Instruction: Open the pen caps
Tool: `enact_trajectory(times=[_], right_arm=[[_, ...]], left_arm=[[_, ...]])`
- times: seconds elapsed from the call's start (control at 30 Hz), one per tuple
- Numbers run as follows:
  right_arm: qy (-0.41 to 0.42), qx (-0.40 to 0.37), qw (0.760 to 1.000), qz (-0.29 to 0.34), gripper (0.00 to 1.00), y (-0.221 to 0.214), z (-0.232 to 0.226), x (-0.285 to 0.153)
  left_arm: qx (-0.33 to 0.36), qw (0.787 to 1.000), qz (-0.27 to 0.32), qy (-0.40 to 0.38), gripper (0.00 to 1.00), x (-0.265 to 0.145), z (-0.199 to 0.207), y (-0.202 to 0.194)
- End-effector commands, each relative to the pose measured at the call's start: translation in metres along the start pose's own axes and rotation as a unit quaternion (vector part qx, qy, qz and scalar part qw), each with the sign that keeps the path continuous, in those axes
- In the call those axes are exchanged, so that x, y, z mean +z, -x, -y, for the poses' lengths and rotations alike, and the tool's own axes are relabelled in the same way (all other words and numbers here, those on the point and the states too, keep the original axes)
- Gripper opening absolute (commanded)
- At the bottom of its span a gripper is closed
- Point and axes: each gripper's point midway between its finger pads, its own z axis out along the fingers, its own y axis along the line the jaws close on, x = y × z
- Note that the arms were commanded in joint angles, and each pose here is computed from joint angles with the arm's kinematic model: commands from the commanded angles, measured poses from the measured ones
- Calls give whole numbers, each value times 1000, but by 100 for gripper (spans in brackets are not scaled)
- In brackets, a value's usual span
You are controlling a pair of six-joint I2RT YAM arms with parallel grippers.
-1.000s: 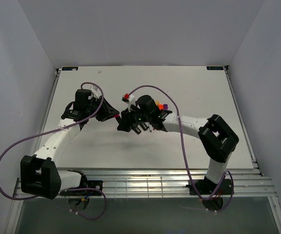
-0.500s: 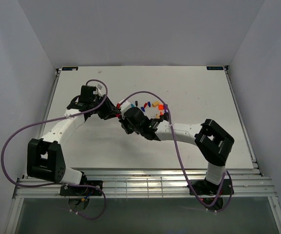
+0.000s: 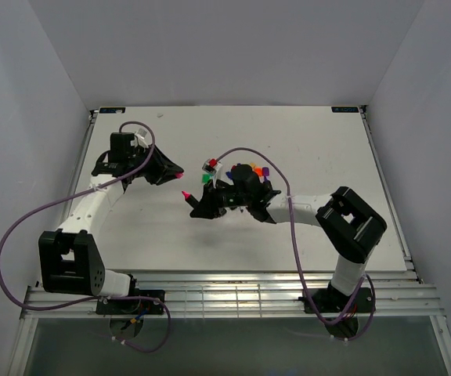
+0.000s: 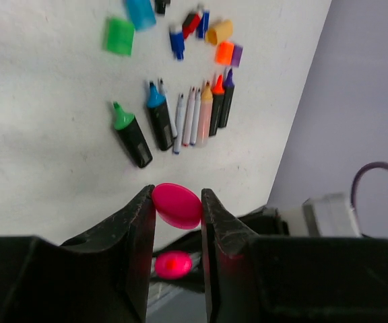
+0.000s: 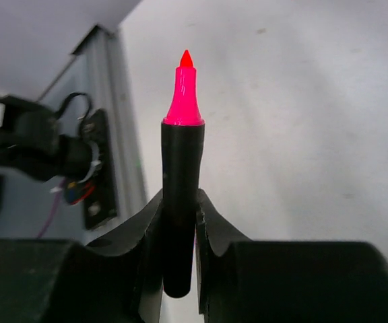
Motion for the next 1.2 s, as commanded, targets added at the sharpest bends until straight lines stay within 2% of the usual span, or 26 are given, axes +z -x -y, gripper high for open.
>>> enact_trajectory(times=[0.0, 0.07, 0.1, 0.17, 0.23, 0.37, 0.5, 0.67, 0.7, 0.8, 0.83, 0.97, 1.03, 1.17], right_arm=[[222, 14, 975, -19, 8, 4, -92, -16], [198, 11, 980, -7, 8, 16, -86, -9], [159, 28, 986, -38, 8, 4, -74, -7], [32, -19, 999, -37, 8, 3, -38, 7], [-57, -18, 997, -54, 8, -1, -11, 7], [-170, -13, 981, -93, 8, -20, 35, 3], [-214, -23, 968, -127, 8, -43, 60, 10], [-267, -31, 953, -139, 8, -56, 86, 11], [-276, -30, 948, -155, 8, -66, 92, 11], [-305, -33, 938, -160, 9, -71, 104, 8], [-322, -33, 932, -160, 9, -71, 109, 4], [-334, -31, 928, -164, 20, -76, 113, -1], [-334, -31, 927, -168, 23, -78, 113, -3], [-335, -30, 927, -167, 37, -79, 113, -4]], left_arm=[[41, 994, 97, -24, 0, -19, 13, 42], [42, 994, 98, -25, 0, -19, 12, 42], [40, 994, 96, -23, 0, -18, 11, 42], [35, 995, 96, -14, 0, -17, 7, 43], [31, 995, 97, -7, 0, -16, 3, 44], [46, 990, 129, 39, 0, -25, -5, 59], [71, 982, 151, 90, 0, -38, -14, 68], [78, 978, 151, 123, 0, -48, -37, 50], [87, 979, 138, 124, 0, -42, -42, 48], [80, 990, 58, 104, 0, -12, -51, 32], [82, 991, 50, 90, 0, -4, -49, 32], [88, 994, 5, 71, 0, 30, -47, 30], [82, 993, -16, 88, 0, 49, -59, 29], [77, 992, -41, 94, 0, 75, -64, 30]])
